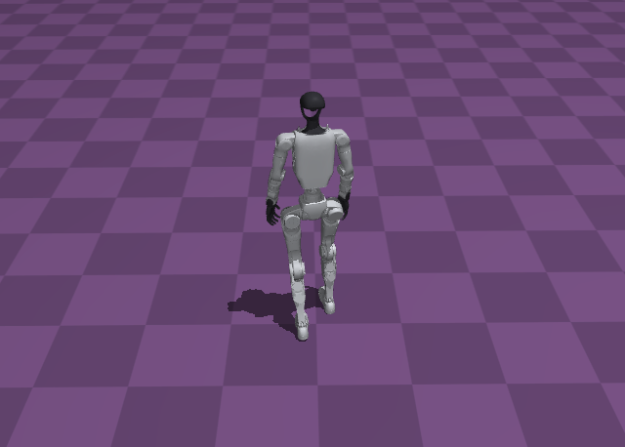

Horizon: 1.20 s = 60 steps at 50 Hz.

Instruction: Walk

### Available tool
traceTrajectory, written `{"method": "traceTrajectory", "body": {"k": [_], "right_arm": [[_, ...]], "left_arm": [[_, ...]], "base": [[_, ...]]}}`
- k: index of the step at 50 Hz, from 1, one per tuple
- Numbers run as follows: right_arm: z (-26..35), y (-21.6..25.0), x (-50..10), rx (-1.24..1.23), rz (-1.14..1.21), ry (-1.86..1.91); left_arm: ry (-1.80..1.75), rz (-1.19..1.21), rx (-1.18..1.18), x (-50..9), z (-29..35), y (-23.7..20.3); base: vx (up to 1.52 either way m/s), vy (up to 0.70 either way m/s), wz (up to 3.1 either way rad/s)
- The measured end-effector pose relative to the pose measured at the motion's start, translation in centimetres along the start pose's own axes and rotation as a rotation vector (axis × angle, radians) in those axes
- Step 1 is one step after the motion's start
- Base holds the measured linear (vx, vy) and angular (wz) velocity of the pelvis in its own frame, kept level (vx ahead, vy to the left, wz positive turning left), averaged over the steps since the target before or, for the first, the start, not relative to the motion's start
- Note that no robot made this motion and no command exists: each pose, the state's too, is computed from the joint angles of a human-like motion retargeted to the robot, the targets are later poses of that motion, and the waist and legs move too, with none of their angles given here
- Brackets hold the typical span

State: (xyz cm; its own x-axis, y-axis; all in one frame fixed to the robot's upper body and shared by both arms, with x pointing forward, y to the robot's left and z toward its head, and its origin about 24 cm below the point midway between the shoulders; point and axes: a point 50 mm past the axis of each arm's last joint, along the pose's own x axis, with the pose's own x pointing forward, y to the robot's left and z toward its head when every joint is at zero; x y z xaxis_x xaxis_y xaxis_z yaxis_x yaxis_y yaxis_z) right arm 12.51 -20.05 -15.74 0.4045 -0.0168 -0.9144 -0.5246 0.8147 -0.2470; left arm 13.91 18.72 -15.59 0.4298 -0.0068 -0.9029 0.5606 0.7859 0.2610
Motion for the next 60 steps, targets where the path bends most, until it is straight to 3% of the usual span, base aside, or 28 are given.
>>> {"method": "traceTrajectory", "body": {"k": [20,60], "right_arm": [[0.6,-1.2,0.0,0.016,-0.030,-0.020],[-3.3,-1.9,-0.7,0.156,-0.049,0.086]], "left_arm": [[-0.113,-0.027,0.032,0.2,3.0,0.1],[-0.042,-0.130,-0.035,0.1,1.2,-3.1]], "base": [[0.12,-0.09,0.19],[0.04,0.00,0.03]]}}
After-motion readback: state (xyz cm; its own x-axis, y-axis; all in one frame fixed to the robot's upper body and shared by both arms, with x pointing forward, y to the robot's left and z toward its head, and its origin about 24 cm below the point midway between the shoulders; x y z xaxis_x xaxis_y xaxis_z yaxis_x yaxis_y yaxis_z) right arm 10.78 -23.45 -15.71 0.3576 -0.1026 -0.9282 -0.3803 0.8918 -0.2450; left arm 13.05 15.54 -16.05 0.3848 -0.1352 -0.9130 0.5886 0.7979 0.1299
